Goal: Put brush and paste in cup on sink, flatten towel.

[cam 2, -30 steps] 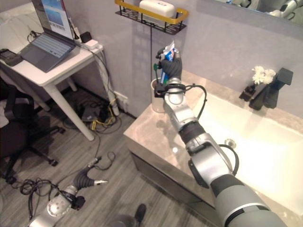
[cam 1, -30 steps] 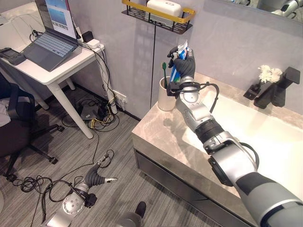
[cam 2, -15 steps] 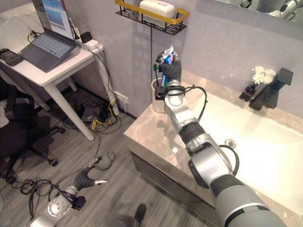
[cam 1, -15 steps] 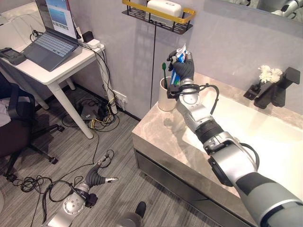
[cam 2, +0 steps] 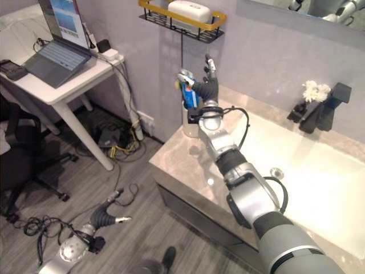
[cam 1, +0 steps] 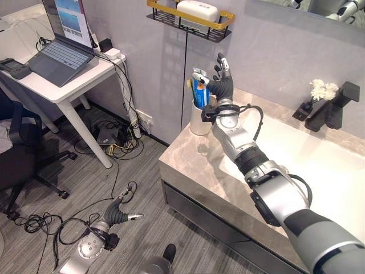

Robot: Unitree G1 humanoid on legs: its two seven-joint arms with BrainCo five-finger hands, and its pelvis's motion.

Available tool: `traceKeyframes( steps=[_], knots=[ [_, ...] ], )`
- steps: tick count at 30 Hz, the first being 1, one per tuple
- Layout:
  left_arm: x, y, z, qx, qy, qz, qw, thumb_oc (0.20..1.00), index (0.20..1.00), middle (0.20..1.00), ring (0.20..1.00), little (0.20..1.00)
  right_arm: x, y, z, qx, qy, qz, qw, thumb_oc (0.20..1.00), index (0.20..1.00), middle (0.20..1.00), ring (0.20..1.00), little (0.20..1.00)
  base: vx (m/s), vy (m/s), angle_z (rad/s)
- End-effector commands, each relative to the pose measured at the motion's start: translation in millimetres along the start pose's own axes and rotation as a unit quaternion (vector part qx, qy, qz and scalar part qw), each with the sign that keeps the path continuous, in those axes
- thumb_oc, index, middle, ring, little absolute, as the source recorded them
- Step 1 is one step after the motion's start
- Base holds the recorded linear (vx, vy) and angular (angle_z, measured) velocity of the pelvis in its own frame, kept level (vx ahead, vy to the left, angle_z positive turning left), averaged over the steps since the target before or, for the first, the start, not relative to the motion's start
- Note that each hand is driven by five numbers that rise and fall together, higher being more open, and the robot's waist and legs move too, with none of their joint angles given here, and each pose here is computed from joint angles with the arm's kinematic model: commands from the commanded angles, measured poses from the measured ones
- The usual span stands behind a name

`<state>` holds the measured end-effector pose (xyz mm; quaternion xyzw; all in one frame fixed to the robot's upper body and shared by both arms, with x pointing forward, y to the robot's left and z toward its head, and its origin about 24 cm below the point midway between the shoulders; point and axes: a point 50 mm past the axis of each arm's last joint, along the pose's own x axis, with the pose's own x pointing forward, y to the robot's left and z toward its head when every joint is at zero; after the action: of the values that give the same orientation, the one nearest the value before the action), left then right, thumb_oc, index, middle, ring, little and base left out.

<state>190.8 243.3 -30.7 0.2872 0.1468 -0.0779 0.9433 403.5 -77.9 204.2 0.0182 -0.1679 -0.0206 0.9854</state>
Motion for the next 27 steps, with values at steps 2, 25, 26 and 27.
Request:
traceKeyframes(
  steps=[2,25,26,27],
  knots=[
    [7.6,7.4,8.7,0.004,-0.030,0.016,0.999,1.000,1.000,1.000,1.000,1.000,5.9,-10.9,19.4,-0.020,-0.056,-0.006,0.998,1.000,1.000,1.000,1.000,1.000,0.00,0.000,0.00],
    [19.8,19.9,19.9,-0.002,-0.044,0.058,0.997,1.000,1.000,1.000,1.000,1.000,-8.8,-53.2,85.1,-0.217,-0.248,0.017,0.944,1.000,1.000,1.000,1.000,1.000,-0.06,0.007,-0.07],
    [17.0,19.1,15.9,-0.007,-0.036,0.062,0.997,1.000,1.000,1.000,1.000,1.000,-15.1,-62.4,84.6,-0.229,-0.254,0.017,0.940,1.000,1.000,1.000,1.000,1.000,-0.05,0.005,-0.19],
    [16.7,18.7,15.7,-0.006,-0.035,0.061,0.997,1.000,1.000,1.000,1.000,1.000,-15.7,-63.0,83.9,-0.230,-0.253,0.016,0.940,1.000,1.000,1.000,1.000,1.000,-0.06,0.004,-0.32]
  ],
)
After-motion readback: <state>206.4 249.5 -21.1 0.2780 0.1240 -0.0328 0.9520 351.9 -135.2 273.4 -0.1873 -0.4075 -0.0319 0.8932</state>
